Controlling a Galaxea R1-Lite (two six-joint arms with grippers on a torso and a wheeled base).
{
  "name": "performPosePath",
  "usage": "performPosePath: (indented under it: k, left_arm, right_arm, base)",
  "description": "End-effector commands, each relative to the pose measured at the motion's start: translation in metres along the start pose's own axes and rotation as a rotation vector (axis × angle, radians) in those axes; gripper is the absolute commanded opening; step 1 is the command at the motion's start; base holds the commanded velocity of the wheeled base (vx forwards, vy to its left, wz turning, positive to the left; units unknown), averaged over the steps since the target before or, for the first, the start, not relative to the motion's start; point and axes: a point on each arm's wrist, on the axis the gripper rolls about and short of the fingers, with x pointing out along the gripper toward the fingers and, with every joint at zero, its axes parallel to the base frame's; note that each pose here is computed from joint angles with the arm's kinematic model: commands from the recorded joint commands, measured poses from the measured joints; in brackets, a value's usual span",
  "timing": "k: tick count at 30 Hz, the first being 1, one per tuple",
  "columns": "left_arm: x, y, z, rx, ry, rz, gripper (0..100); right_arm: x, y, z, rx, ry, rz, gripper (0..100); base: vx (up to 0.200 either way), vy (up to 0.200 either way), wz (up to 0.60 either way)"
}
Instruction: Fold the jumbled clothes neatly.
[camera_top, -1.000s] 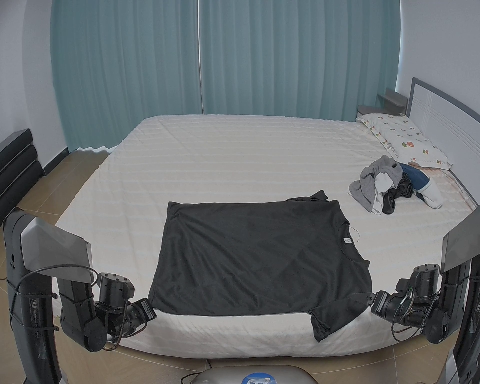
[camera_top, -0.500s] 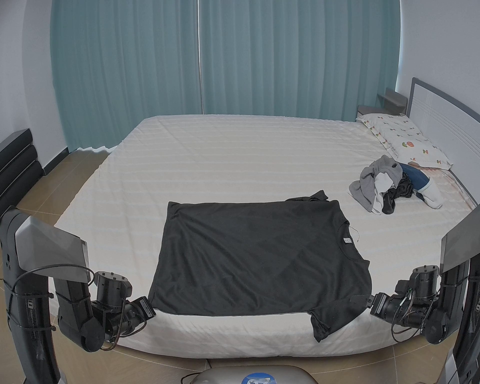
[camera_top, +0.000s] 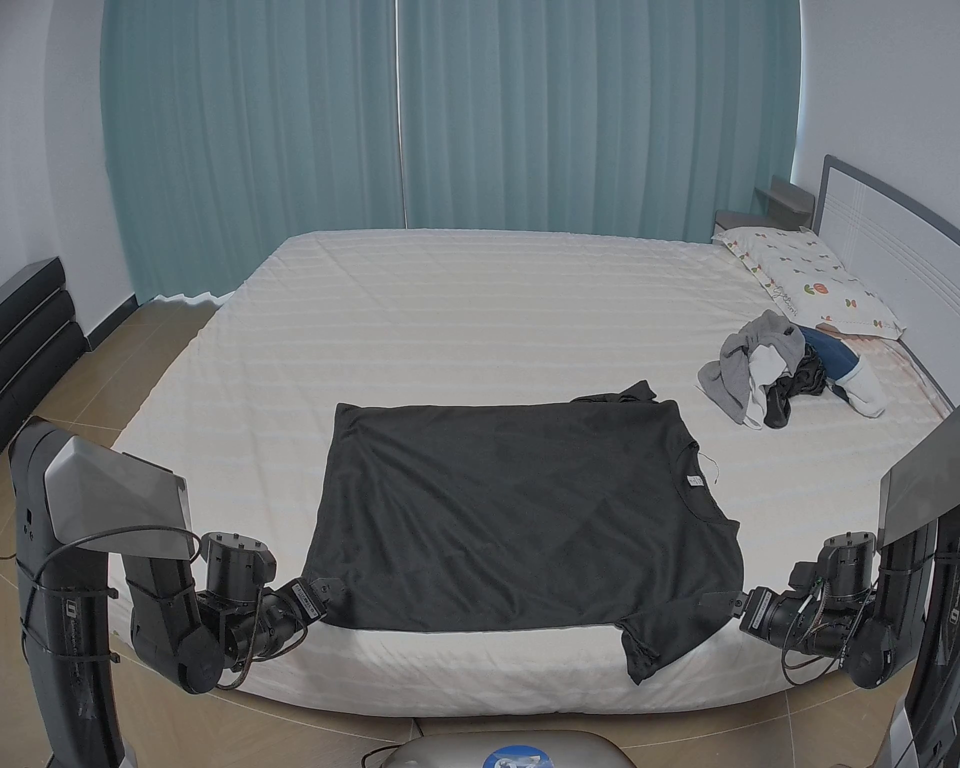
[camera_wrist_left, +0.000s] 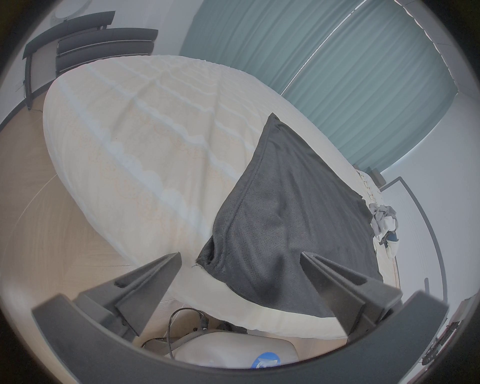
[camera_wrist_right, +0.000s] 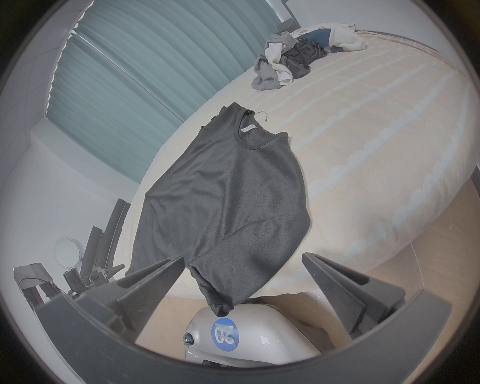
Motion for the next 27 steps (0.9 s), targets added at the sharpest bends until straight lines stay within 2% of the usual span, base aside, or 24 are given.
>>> performPosePath:
  k: [1,2,3,15,27]
  left_arm:
    - [0.0056,0.0017,-0.0034,0.003,0.011,0.009,100]
    - [0.0067,0.0022,-0.0046,0.006,0.015,0.011,100]
    - [0.0067,0.0022,-0.0046,0.006,0.015,0.011,0]
    - [0.0029,0.0099,-0.0073,0.006,0.006,0.067,0]
    - [0.0024,0.0097,-0.0062,-0.001,-0.015,0.082,0]
  right_arm:
    - [0.0006,0.0001,0.0002,-0.001,-0.003,0.003,100]
    - [0.0006,0.0001,0.0002,-0.001,-0.003,0.003,100]
    - [0.0006,0.0001,0.0002,-0.001,-0.003,0.003,100]
    - [0.0004,-0.0005,0.0006,-0.001,-0.005,0.001,100]
    - [0.0073,-0.0066,-0.0014,0.000,0.010,-0.017,100]
  base:
    - [0.000,0.000,0.00]
    - [0.000,0.000,0.00]
    - [0.000,0.000,0.00]
    - [0.000,0.000,0.00]
    - [0.000,0.000,0.00]
